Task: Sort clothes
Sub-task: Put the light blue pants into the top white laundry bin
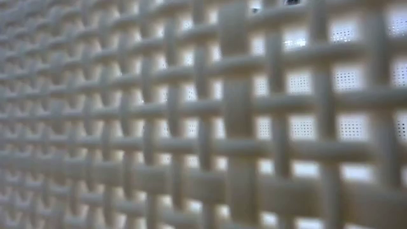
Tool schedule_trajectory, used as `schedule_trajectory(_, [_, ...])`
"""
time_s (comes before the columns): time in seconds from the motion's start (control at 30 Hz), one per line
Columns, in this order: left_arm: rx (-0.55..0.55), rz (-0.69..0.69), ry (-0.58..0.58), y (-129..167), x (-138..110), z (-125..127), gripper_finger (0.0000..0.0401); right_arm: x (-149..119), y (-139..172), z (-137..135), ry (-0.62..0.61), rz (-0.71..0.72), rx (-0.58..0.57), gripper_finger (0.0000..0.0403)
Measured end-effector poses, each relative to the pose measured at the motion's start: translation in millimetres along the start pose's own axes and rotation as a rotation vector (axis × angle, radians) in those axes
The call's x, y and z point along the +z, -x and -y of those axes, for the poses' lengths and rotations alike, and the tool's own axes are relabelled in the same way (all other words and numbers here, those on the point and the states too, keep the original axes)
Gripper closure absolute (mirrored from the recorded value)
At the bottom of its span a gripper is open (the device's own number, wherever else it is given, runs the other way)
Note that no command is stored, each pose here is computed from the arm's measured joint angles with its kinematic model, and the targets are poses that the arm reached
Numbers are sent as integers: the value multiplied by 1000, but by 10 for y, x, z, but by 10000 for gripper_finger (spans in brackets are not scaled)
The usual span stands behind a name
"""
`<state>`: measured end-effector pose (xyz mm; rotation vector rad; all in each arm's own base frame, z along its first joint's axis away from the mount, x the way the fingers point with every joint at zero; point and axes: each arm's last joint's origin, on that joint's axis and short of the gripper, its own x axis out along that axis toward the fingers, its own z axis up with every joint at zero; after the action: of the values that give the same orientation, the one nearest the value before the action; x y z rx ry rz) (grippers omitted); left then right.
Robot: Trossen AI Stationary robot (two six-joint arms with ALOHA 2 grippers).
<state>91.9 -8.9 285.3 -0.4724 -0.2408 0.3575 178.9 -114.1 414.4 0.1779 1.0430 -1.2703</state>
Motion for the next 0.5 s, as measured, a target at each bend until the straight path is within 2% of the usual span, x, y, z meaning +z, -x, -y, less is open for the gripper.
schedule_trajectory(0.07, [-1,2,2,0,2,1,327,63,-30,-111,27,24,18,291])
schedule_trajectory(0.17, [-2,4,5,0,5,2,327,164,32,-187,19,144,79,240])
schedule_trajectory(0.27, [-2,4,10,0,5,2,327,254,182,-201,-25,293,189,218])
schedule_trajectory(0.37, [-2,4,13,0,5,2,327,311,229,-214,-20,338,313,248])
schedule_trajectory(0.5, [-1,4,-1,0,5,2,327,303,-4,-342,82,175,333,352])
